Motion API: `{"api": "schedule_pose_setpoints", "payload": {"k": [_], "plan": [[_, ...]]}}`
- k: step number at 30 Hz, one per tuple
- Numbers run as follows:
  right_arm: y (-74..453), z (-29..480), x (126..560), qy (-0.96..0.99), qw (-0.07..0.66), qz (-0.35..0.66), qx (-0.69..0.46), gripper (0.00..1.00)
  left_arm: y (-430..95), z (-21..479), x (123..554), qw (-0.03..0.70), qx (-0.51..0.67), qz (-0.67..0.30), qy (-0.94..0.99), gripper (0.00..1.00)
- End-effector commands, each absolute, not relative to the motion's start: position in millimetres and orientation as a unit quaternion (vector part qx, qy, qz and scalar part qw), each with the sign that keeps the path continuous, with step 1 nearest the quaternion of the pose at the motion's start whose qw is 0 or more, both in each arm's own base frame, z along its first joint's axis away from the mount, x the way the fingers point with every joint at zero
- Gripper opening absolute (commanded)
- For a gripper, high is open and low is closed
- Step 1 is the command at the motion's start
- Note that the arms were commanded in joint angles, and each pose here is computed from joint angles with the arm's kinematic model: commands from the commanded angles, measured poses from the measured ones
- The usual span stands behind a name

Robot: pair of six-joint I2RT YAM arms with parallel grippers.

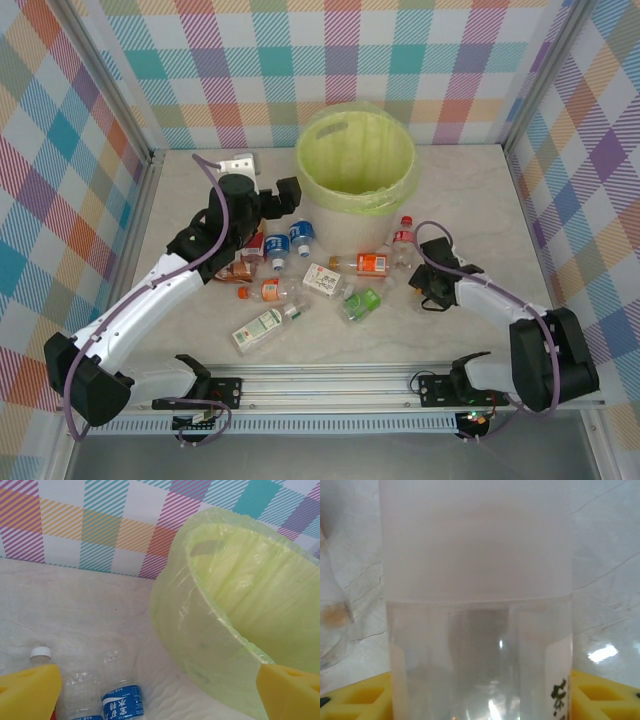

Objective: Put the plastic bottles in the bin

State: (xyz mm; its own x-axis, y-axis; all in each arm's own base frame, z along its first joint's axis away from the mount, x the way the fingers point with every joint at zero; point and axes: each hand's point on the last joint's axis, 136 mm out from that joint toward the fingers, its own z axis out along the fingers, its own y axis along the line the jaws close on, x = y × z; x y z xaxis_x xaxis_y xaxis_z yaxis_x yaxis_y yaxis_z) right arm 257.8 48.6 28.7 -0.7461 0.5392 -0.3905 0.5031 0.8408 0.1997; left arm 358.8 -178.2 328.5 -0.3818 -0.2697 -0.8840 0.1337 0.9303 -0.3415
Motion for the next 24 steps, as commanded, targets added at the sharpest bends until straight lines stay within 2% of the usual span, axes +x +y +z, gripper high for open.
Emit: {"api": "schedule_pose_setpoints", "payload": {"k": [1,6,9,13,20,24], "plan": [[40,46,261,0.924,0.266,0.036,0.271,0.58,-168,330,358,0.563,-0.064,-0.183,0.804,1.0],[39,77,266,0.909,0.325,0.061,0.254,0.54,-163,329,359,0.564,-0.077,-0.18,0.802,1.0],[60,113,278,0.892,0.39,0.129,0.191,0.55,-156,322,361,0.552,-0.09,-0.17,0.811,1.0],[69,165,283,0.858,0.464,0.168,0.145,0.53,-145,309,360,0.536,-0.109,-0.152,0.823,1.0],[114,281,287,0.77,0.572,0.282,0.011,0.52,-130,282,354,0.493,-0.13,-0.141,0.849,1.0],[133,353,293,0.72,0.617,0.313,-0.053,0.52,-123,267,349,0.466,-0.139,-0.132,0.864,1.0]]}}
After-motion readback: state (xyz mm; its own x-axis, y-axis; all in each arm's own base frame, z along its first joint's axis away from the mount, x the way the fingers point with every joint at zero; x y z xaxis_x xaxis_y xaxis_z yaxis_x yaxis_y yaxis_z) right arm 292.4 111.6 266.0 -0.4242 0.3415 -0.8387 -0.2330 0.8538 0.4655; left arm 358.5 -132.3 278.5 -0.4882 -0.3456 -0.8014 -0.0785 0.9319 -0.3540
